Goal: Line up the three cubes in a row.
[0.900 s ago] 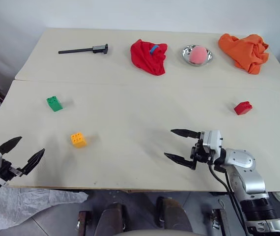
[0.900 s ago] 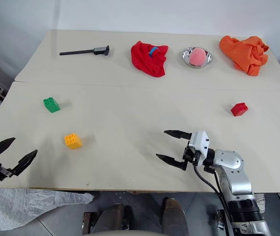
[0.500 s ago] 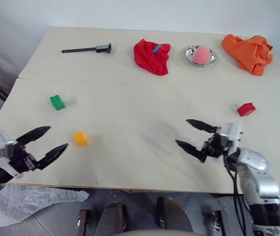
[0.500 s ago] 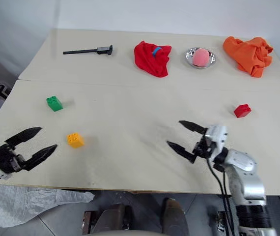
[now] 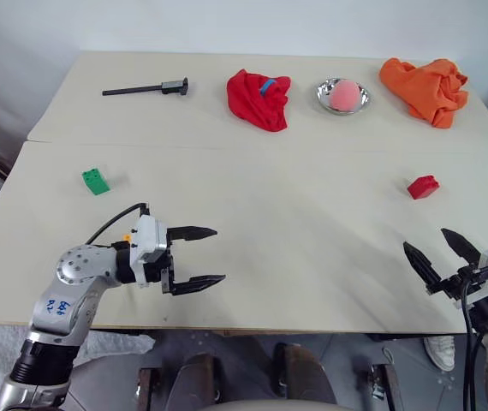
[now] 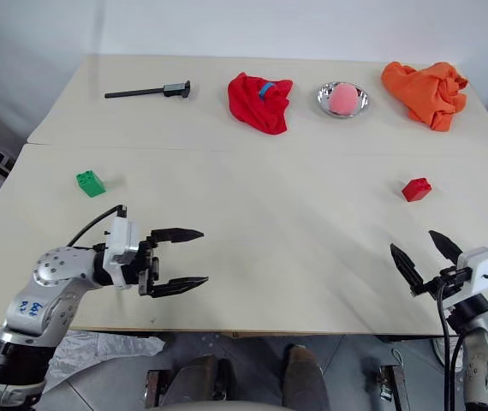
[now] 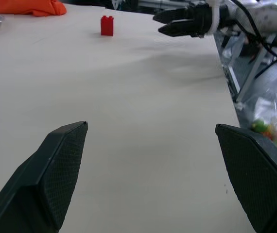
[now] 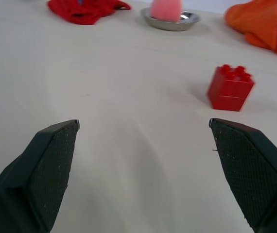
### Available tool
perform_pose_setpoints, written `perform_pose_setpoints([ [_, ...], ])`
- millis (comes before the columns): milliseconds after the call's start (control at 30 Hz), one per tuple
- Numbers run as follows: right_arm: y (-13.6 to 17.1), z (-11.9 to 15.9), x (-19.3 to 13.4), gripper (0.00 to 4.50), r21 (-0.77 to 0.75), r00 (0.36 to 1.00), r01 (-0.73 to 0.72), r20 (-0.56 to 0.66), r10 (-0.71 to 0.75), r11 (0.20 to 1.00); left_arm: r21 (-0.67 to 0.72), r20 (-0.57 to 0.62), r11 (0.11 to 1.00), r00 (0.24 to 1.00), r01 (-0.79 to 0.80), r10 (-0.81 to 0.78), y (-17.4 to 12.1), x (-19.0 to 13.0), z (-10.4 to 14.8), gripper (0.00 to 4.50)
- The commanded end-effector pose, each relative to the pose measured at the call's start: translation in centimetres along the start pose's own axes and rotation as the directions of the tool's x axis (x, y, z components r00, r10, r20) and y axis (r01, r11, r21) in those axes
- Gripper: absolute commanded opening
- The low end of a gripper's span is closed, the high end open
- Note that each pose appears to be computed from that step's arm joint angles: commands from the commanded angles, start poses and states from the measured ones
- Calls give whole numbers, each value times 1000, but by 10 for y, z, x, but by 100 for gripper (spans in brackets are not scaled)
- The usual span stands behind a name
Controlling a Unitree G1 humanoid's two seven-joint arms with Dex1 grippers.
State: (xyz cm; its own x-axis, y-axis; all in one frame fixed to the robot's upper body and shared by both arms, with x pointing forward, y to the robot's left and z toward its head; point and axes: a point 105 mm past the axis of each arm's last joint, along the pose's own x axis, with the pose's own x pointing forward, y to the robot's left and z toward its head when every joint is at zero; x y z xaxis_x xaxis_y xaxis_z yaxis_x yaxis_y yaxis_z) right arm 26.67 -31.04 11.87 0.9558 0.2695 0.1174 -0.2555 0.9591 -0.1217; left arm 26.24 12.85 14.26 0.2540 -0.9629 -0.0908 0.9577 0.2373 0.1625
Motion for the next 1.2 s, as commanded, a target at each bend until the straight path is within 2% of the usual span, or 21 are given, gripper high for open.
perform_pose_setpoints([
  [33,-10,17,33,450,-29,998,67,-17,-67,997,33,-11,999,1000,18,-18,0,0,1,447],
  [200,-37,36,72,450,-60,986,156,-44,-158,986,54,-10,998,1000,25,-24,0,3,3,447],
  [367,-72,49,109,450,-173,967,213,-103,-232,962,78,-42,997,999,28,-25,-3,7,-1,447],
  [633,-100,33,108,450,-168,919,250,-269,-289,953,93,-19,995,999,31,-29,-9,9,1,447],
  [833,-89,10,107,450,-66,912,178,-364,-189,982,96,5,994,999,51,-51,-13,14,3,447],
  [933,-87,5,107,393,-57,906,175,-382,-184,983,98,2,994,999,49,-50,-12,13,3,450],
  [1167,-79,12,112,157,-42,932,110,-342,-118,993,107,-7,993,999,44,-43,-8,9,4,450],
  [1200,-73,15,115,147,-39,944,62,-323,-72,997,109,-8,993,999,41,-40,-8,8,4,450],
])
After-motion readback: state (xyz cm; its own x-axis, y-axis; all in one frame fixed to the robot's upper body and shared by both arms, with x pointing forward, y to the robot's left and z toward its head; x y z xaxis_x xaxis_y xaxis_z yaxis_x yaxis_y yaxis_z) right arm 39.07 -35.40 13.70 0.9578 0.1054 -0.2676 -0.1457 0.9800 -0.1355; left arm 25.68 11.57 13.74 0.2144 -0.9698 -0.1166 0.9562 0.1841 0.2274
